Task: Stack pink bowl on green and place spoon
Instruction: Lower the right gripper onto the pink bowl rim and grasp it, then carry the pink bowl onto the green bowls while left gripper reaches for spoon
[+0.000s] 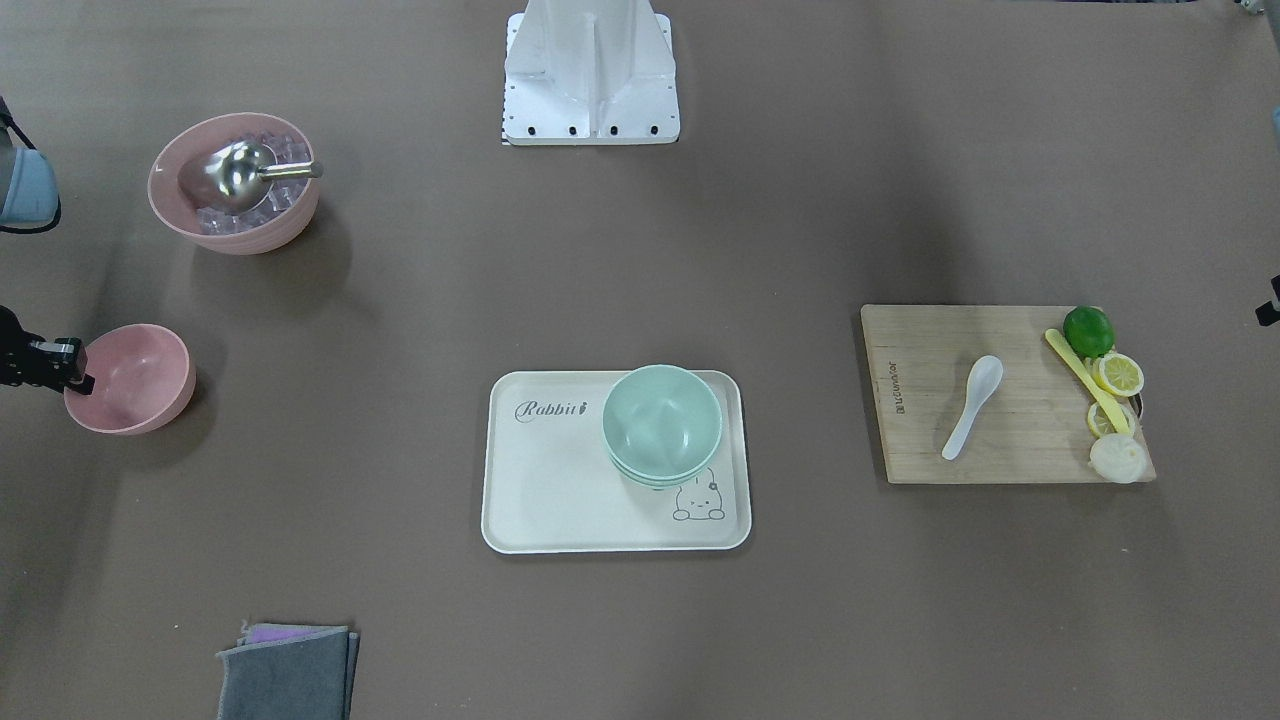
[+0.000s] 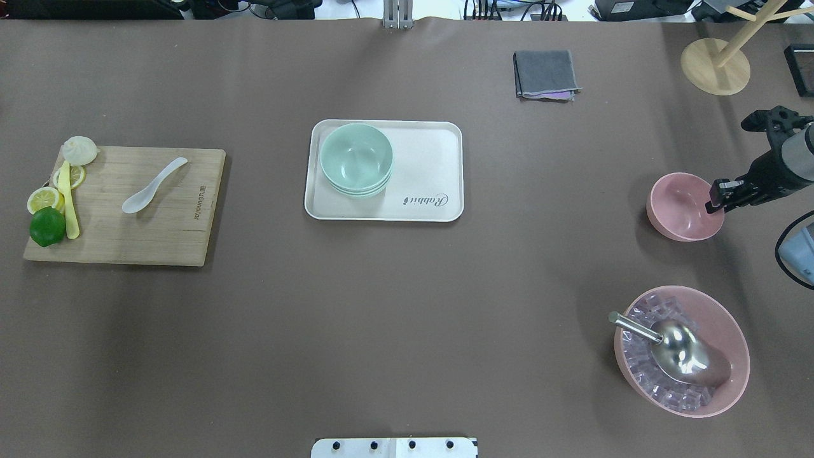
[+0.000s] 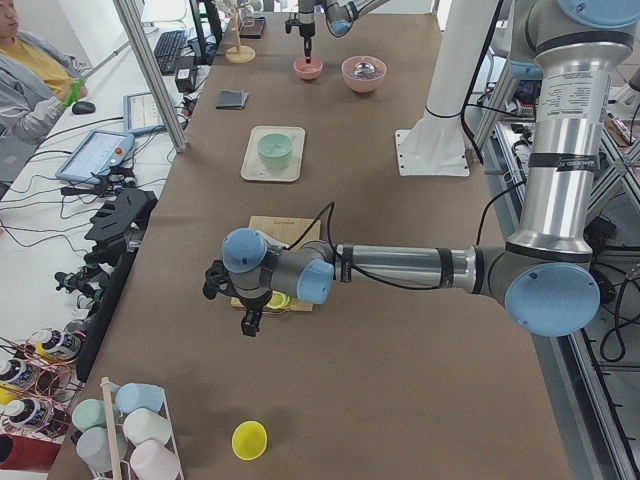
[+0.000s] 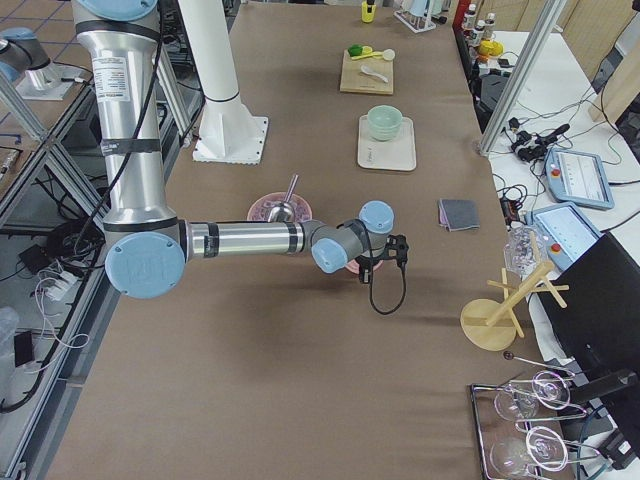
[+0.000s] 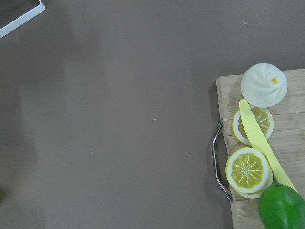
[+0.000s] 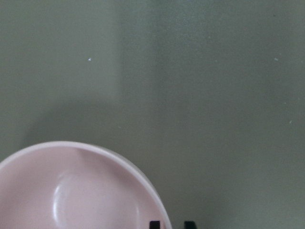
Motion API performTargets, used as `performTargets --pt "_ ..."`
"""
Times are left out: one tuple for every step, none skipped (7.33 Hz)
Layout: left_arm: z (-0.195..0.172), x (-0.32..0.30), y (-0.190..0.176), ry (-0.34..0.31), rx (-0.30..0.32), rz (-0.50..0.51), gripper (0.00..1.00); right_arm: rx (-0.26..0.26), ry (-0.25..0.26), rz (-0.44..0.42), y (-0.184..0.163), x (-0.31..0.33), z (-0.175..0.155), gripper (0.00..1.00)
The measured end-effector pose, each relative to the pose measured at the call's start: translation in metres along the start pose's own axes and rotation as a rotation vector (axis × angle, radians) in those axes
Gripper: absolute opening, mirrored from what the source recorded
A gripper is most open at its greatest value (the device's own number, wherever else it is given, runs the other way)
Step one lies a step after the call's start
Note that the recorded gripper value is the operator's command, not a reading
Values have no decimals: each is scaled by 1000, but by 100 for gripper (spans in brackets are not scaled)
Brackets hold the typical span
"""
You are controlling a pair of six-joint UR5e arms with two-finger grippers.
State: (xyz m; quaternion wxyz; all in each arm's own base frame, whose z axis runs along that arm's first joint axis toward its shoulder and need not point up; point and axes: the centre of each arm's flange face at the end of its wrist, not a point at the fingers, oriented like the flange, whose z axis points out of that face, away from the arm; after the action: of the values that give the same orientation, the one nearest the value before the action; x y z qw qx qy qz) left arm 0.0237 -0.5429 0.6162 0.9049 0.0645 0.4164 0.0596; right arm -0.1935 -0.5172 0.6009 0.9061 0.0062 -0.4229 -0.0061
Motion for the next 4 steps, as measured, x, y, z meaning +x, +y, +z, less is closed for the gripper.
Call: performTargets --pt "11 31 -15 11 2 -1 98 17 -33 12 -15 -28 -11 0" --pt "22 59 -25 28 21 28 97 42 -72 38 -33 -69 -29 0" --pt "31 86 -34 46 42 65 91 58 -100 60 -46 -113 -48 0" --pt "38 117 -47 51 59 95 88 65 -112 76 -58 -165 -74 0"
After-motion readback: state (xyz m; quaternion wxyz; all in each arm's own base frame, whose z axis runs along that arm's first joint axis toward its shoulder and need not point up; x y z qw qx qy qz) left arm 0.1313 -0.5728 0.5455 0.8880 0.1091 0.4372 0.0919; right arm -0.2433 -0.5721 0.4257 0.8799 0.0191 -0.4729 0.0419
